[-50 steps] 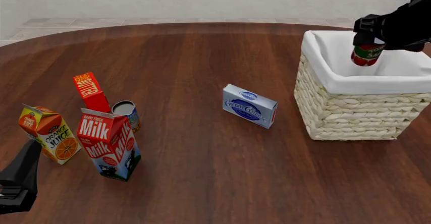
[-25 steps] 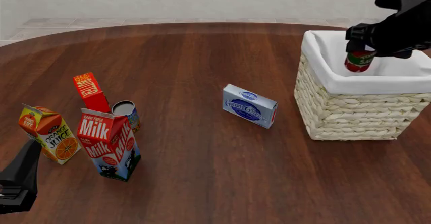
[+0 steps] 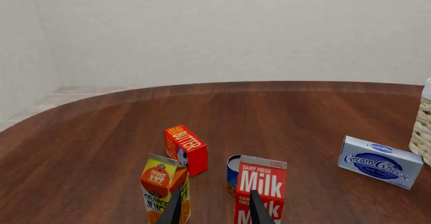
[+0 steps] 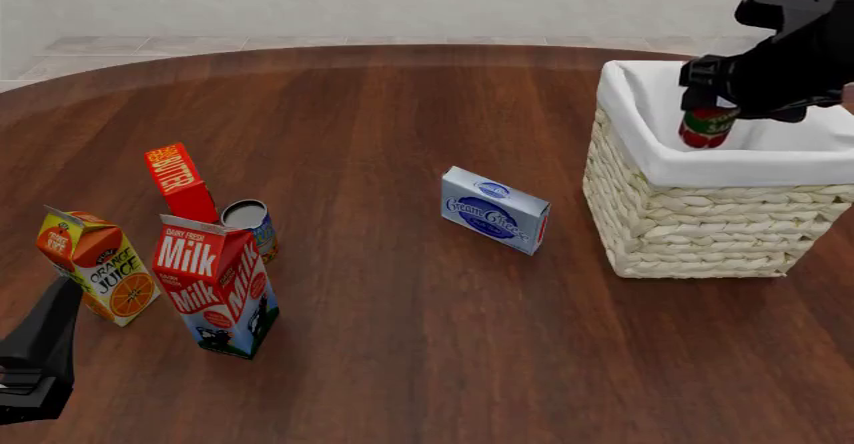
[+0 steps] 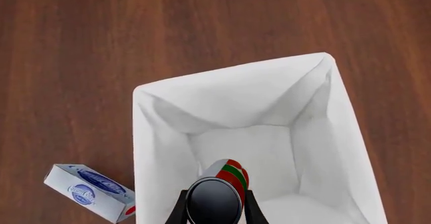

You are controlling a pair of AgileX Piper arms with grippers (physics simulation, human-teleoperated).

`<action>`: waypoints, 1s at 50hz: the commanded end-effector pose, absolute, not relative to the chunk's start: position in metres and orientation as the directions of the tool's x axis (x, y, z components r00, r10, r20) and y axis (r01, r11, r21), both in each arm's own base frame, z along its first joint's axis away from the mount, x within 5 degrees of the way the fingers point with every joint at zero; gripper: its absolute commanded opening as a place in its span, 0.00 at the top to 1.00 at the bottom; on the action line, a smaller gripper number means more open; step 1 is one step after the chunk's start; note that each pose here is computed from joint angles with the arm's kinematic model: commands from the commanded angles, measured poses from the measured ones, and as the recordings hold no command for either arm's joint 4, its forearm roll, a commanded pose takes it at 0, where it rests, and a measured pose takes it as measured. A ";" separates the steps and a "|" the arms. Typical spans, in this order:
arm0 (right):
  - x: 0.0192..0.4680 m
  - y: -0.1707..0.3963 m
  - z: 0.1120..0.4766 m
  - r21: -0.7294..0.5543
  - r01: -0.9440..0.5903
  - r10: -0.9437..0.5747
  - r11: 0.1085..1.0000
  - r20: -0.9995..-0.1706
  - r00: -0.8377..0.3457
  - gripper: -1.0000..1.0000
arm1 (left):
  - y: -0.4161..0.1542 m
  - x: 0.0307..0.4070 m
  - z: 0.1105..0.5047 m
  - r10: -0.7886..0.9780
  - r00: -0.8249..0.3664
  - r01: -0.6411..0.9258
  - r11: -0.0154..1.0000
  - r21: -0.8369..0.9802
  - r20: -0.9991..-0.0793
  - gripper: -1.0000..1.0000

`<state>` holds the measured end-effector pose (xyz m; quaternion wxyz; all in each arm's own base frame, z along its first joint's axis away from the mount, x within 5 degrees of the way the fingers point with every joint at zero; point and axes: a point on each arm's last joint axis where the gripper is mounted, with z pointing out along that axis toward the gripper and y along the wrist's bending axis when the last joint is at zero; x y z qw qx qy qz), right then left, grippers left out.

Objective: Pick up the tomato sauce, and put it in the basket.

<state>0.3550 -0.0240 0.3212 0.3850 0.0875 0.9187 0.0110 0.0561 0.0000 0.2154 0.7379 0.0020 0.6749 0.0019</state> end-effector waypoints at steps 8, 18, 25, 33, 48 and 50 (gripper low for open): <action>0.363 -0.027 0.314 0.102 0.176 0.196 0.979 -0.701 -0.685 1.00 | 0.000 0.056 0.215 0.006 0.089 0.000 1.000 0.006 -0.996 0.00; 0.365 -0.030 0.312 0.102 0.182 0.201 0.978 -0.700 -0.685 1.00 | 0.000 0.056 0.215 0.006 0.089 0.000 1.000 0.006 -0.996 0.00; 0.366 -0.033 0.308 0.100 0.189 0.204 0.977 -0.698 -0.687 1.00 | 0.000 0.056 0.215 0.005 0.089 0.000 1.000 0.005 -0.996 0.00; 0.368 -0.033 0.306 0.102 0.192 0.208 0.976 -0.696 -0.687 1.00 | 0.000 0.056 0.215 0.005 0.089 0.000 1.000 0.005 -0.996 0.00; 0.369 -0.040 0.309 0.092 0.197 0.203 0.976 -0.707 -0.677 0.00 | 0.000 0.056 0.215 0.005 0.089 0.000 1.000 0.005 -0.996 0.00; 0.370 -0.041 0.309 0.090 0.197 0.201 0.976 -0.708 -0.677 0.00 | 0.000 0.056 0.215 0.006 0.089 0.000 1.000 0.006 -0.996 0.00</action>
